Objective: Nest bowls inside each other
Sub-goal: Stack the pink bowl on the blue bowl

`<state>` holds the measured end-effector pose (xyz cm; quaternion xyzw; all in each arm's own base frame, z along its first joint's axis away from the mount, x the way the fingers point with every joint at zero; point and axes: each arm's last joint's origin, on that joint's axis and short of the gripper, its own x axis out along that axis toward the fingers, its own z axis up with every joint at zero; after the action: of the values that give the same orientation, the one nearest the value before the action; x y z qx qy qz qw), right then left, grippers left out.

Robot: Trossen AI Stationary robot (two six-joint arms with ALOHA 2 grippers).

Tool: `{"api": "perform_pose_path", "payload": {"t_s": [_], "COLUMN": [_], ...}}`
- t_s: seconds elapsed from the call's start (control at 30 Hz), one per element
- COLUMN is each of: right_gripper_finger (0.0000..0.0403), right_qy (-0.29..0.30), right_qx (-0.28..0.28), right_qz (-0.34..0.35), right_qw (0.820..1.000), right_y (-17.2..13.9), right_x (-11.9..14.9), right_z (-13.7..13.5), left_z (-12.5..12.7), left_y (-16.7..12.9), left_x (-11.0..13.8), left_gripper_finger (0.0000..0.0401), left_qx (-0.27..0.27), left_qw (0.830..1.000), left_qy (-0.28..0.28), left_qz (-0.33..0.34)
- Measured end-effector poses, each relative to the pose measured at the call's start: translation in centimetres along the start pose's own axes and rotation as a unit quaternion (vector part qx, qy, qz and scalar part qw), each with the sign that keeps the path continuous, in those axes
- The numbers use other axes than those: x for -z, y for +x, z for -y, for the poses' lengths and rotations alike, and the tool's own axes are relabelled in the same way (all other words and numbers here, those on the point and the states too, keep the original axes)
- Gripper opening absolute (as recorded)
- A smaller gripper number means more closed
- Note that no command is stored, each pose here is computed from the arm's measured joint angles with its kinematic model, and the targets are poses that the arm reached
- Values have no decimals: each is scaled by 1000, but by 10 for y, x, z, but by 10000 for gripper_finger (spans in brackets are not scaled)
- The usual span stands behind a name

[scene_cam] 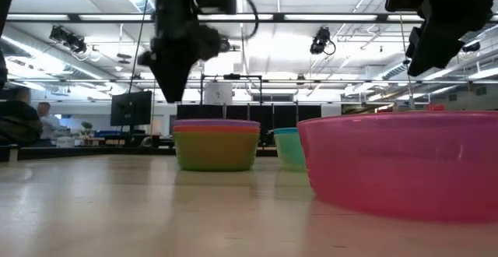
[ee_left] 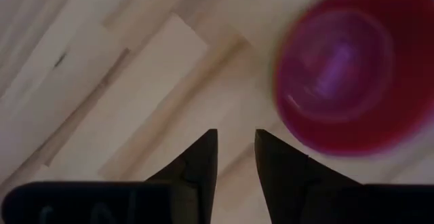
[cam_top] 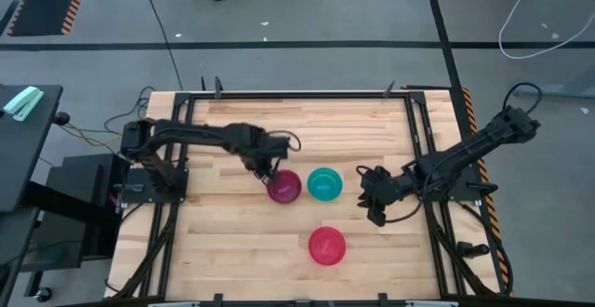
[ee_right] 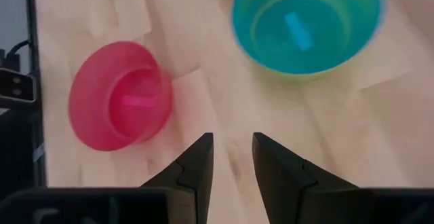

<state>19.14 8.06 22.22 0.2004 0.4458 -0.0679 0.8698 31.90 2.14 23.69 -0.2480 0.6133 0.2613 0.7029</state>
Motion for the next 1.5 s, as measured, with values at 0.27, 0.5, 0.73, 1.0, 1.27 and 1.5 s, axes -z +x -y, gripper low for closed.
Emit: {"api": "perform_pose_path", "payload": {"t_s": [0.27,0.5,0.73,1.0,1.27,1.5], "right_gripper_finger": [111,108,103,103,103,103], "right_qy": [16,-1,-27,-32,-18,-14], "right_qx": [-9,-10,30,43,56,46], "right_qz": [-60,-87,-153,-173,-187,-180], "right_qw": [998,996,987,983,981,982], "right_y": [32,45,69,88,101,102], "right_x": [-3,-23,-26,-27,-22,-24], "right_z": [-17,-45,-67,-77,-76,-78], "left_z": [48,78,94,103,108,108], "left_y": [-10,-15,-19,-22,-25,-26], "left_x": [49,93,125,148,164,167], "left_gripper_finger": [107,107,107,107,107,107], "left_qx": [-7,-14,-18,-21,-23,-24], "left_qw": [998,995,992,987,981,979], "left_qy": [52,75,76,84,98,92], "left_qz": [32,62,98,138,168,183]}}
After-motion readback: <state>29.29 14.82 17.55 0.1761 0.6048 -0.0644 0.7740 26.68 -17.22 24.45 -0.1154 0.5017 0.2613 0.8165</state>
